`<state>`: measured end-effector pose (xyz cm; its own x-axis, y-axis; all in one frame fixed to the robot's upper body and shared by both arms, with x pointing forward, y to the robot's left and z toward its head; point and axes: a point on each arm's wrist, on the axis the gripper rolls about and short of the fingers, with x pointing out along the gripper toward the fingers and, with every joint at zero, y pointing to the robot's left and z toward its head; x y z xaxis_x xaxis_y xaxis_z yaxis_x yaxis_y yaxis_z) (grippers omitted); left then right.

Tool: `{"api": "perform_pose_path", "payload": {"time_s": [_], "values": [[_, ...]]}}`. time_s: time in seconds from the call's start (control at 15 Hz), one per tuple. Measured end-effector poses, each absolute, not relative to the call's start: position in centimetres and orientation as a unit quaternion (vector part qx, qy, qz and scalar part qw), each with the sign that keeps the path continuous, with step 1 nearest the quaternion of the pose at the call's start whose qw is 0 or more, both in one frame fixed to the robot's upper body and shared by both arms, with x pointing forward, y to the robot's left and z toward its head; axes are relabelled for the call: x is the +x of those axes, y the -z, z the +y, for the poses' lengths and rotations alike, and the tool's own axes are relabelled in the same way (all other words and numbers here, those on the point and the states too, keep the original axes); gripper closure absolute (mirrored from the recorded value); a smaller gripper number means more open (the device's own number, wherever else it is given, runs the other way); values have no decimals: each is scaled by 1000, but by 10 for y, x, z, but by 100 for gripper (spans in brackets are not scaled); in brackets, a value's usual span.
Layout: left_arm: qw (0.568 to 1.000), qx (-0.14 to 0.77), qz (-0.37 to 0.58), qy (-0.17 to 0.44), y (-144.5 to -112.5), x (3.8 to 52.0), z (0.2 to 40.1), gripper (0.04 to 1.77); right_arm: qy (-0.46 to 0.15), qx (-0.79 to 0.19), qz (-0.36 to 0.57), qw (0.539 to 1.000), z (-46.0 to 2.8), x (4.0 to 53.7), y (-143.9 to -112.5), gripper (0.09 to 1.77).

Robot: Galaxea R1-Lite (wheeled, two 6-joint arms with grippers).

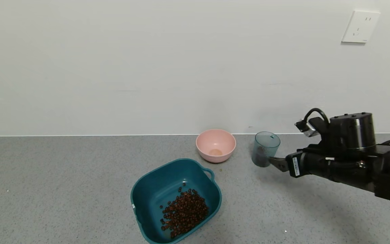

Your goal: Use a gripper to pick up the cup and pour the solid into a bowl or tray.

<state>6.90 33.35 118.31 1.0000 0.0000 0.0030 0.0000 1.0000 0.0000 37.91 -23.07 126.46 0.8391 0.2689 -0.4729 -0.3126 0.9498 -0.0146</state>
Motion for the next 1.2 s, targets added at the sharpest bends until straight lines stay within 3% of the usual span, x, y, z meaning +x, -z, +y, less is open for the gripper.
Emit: {"api": "perform_pose_path", "payload": {"time_s": [0.53, 0.8, 1.2], "values": [[1000, 0, -1, 0, -1183, 69, 334, 6, -188, -35, 162, 968, -263, 259, -1331, 16], [1000, 0, -1, 0, -1183, 69, 334, 6, -178, -31, 152, 972, -289, 205, -1339, 16], [1000, 0, -1, 0, -1183, 69, 334, 6, -98, -11, 112, 989, -325, 145, -1338, 16]]}}
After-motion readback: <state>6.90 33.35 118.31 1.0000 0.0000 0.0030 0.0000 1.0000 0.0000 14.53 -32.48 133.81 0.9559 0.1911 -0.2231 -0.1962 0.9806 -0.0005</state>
